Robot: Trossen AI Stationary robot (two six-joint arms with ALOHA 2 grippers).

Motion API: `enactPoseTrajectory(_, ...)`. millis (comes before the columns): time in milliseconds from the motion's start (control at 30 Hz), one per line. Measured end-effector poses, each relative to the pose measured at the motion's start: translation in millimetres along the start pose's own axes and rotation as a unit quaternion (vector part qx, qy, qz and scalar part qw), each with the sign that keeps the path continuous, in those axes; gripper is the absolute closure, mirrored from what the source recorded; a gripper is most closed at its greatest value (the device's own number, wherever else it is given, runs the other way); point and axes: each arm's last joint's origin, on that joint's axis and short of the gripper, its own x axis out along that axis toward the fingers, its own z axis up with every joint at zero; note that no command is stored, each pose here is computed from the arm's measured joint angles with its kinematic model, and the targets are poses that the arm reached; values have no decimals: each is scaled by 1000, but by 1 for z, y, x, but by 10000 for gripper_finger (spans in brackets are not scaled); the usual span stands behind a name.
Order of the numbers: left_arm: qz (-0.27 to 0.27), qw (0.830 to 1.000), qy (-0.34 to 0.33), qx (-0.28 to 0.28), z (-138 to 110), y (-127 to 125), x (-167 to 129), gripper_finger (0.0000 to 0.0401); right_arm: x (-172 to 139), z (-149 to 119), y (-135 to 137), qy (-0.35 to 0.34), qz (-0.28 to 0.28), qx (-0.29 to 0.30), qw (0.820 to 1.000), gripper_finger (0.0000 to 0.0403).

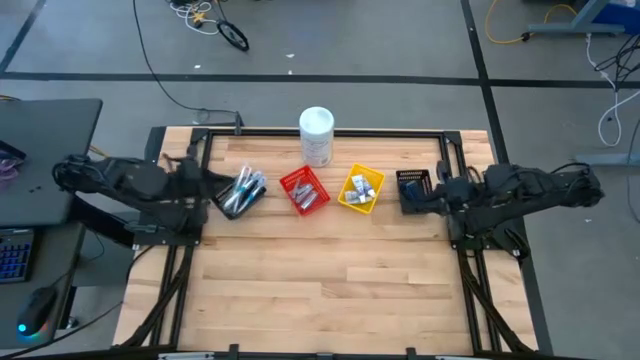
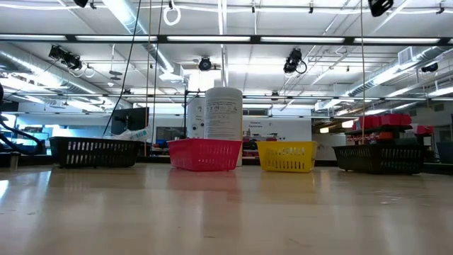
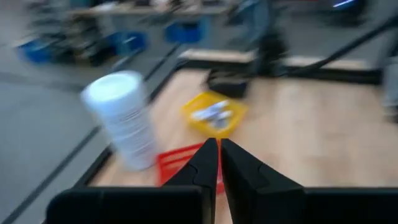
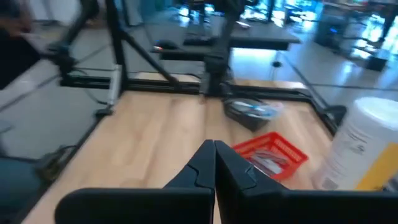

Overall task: Pick & Place Travel size toiletries
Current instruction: Return to Home Position

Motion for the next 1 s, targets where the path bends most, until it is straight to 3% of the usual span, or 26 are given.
enactPoseTrajectory(167, -119, 990, -75, 7, -16, 5, -12, 381, -19, -8, 1, -38, 57, -8, 998, 401)
enactPoseTrajectory(300, -174, 973, -149, 26, -36, 7, -15, 381, -28, -19, 1, -81, 69, -12, 994, 401)
enactPoseTrajectory(667, -250, 932, -258, 47, -90, 17, -23, 385, -44, -57, 1, -129, 96, -17, 987, 401)
enactPoseTrajectory(900, -272, 924, -259, 78, -94, 11, -17, 389, -53, -73, 0, -155, 96, -17, 983, 401)
enactPoseTrajectory(1000, -297, 902, -296, 101, -98, 6, -14, 389, -49, -77, 1, -137, 104, -18, 985, 401)
